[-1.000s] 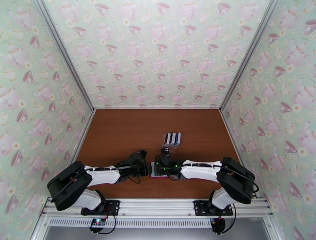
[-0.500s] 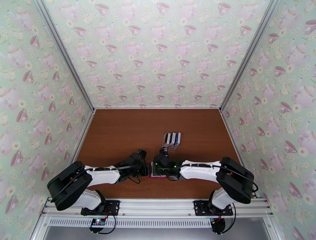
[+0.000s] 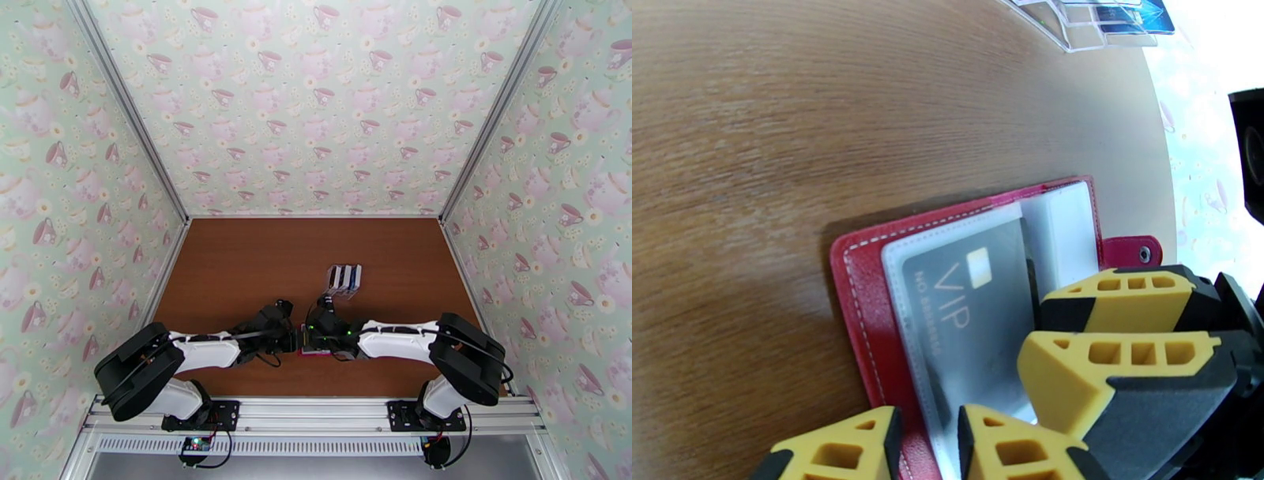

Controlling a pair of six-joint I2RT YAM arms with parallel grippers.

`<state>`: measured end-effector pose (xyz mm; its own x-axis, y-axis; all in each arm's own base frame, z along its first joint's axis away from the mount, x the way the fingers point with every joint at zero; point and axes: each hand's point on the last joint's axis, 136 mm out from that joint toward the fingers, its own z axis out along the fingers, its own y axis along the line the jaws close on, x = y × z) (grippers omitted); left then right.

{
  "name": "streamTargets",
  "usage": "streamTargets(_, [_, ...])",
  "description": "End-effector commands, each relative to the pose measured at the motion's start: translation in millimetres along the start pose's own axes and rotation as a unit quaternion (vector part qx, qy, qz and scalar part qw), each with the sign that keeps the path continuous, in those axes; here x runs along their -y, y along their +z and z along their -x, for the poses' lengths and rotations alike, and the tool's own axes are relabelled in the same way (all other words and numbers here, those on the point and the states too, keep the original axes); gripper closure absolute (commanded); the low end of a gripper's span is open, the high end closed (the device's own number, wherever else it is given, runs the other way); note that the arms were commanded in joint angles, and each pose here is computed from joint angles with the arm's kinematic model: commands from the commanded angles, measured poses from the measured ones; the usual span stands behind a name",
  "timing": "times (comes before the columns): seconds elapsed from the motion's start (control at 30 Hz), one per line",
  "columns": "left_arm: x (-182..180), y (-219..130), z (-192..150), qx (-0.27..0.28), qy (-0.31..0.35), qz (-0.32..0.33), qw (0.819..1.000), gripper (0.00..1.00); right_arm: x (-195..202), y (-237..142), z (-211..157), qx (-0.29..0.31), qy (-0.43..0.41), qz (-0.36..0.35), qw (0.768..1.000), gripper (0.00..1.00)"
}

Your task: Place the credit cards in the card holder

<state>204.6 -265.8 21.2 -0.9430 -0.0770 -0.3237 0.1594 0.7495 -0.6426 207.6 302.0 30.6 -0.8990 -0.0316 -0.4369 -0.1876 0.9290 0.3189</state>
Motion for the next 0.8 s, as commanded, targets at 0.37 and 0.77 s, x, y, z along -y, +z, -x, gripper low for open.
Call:
streamTargets(0.37, [-43.1,0.5,-20.9,-0.042,-0.025,0.08,0.996,0.72,-16.5,-2.1,4.3,0.004,0.003,0.021,1.0,0.66])
streamTargets(0.77, [-25.3,-7.6,-0.7,-0.028,-0.002,0.072,0.997,0.7,-1.1,-19.7,18.7,0.023,0.0,-0.002,1.0,0.61])
